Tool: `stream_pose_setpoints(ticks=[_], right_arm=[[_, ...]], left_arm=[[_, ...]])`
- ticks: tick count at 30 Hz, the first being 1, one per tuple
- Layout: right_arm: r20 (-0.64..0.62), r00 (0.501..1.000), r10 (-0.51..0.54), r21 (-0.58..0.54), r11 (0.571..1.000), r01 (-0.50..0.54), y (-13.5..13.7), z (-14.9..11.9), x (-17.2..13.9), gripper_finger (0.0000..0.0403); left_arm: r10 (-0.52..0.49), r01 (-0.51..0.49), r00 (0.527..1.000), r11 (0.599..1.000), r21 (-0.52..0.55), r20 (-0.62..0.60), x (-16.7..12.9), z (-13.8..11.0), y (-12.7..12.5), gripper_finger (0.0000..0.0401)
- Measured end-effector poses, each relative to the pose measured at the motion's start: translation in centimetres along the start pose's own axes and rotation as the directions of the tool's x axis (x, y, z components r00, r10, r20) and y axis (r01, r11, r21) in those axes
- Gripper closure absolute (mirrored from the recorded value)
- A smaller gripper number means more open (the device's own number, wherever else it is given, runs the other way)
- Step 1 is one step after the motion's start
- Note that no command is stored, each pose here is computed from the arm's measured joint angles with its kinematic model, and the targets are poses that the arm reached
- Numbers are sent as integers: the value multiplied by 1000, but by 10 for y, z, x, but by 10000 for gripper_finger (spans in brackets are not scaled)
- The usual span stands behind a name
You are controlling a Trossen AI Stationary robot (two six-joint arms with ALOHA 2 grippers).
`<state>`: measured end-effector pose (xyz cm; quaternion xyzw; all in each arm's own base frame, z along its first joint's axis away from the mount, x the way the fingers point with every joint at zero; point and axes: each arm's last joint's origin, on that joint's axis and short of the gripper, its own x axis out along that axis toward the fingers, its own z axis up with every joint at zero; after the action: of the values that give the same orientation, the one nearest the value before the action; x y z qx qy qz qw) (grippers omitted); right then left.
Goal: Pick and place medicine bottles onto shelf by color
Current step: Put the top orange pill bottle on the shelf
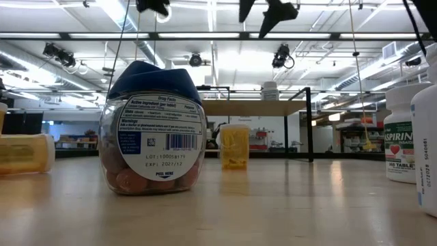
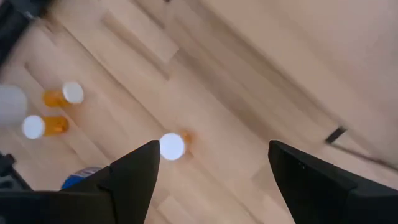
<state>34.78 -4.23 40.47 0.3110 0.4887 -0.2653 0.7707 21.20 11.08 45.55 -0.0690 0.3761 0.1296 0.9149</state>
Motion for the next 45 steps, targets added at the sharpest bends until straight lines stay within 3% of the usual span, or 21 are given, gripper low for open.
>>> stream_pose_setpoints(ticks=[4,9,16,21,33,40,45], right_arm=[[-86,995,-58,-18,998,57,24,-7,40,95],[-143,985,-94,21,995,98,42,-16,69,95],[-70,998,0,50,999,4,69,-24,75,95],[-60,997,-52,44,998,54,75,-34,79,95],[-154,982,-108,50,992,117,70,-32,115,95],[-332,938,-97,43,992,118,65,-54,154,95],[-332,938,-98,35,993,116,66,-59,160,93]], left_arm=[[-54,52,990,998,20,128,-23,-12,-9,218],[-64,62,973,998,14,220,-44,-42,-17,219],[-136,167,903,985,-42,407,-57,-85,-31,218],[-172,226,846,973,-47,505,-65,-102,-39,223],[-216,286,833,956,-64,509,-67,-116,-46,228],[-233,305,831,950,-63,505,-67,-116,-48,228],[-241,316,831,946,-69,502,-67,-116,-48,229]])
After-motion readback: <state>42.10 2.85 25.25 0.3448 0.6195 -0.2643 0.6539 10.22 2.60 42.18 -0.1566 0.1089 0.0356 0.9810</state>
